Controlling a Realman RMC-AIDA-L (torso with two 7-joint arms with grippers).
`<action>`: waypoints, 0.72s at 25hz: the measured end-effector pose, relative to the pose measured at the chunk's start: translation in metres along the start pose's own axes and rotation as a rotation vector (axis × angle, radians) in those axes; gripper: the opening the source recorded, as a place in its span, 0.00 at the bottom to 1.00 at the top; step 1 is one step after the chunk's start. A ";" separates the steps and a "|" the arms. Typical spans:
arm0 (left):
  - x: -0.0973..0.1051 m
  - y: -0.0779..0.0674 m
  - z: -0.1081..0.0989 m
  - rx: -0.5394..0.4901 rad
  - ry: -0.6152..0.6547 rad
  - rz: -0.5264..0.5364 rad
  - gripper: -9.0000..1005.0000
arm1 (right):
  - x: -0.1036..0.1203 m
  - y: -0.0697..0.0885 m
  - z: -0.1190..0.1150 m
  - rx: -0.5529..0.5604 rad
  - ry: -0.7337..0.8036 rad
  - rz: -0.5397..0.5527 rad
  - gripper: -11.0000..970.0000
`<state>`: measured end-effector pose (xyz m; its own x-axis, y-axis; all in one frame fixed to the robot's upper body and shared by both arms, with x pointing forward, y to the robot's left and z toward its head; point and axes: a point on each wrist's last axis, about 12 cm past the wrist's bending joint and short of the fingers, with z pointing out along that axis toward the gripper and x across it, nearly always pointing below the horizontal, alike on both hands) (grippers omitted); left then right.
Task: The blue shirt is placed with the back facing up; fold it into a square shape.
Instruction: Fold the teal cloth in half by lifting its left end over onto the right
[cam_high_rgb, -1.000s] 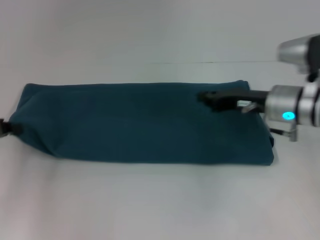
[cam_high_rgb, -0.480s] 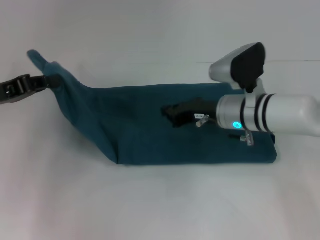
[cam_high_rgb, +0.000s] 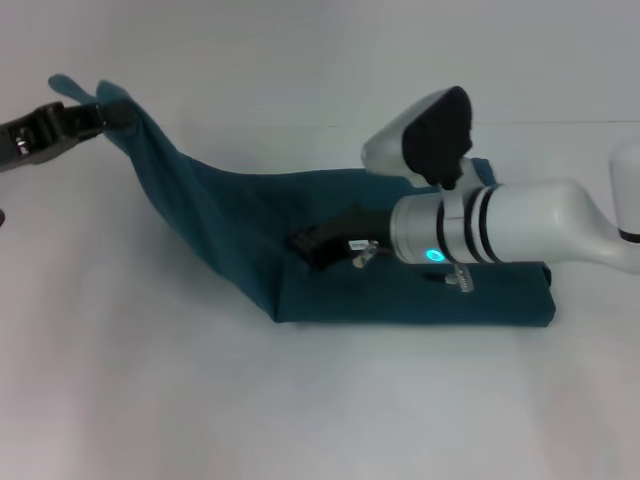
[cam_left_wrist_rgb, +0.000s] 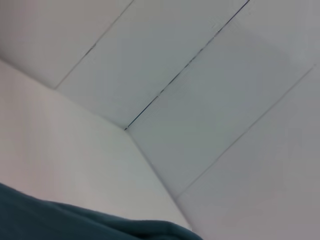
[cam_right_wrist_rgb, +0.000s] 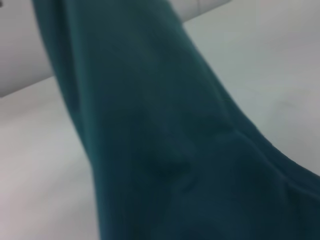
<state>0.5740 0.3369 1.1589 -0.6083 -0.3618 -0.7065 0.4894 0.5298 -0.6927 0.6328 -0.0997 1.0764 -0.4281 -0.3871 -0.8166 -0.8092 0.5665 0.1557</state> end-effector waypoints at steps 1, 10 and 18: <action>0.000 0.000 0.000 0.000 0.000 0.000 0.03 | -0.002 0.001 0.001 -0.006 -0.001 -0.005 0.01; -0.009 -0.014 0.010 0.098 -0.024 0.017 0.03 | -0.015 0.009 0.005 -0.053 -0.018 -0.027 0.01; -0.010 -0.017 0.012 0.119 -0.017 0.024 0.02 | -0.028 0.025 0.011 -0.139 -0.015 -0.050 0.01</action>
<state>0.5795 0.3220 1.1755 -0.5849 -0.3636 -0.7251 0.5753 0.4442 -0.6868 0.6287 -0.0670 1.0969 -0.3807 -0.4005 -0.8335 -0.8778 0.4400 0.1894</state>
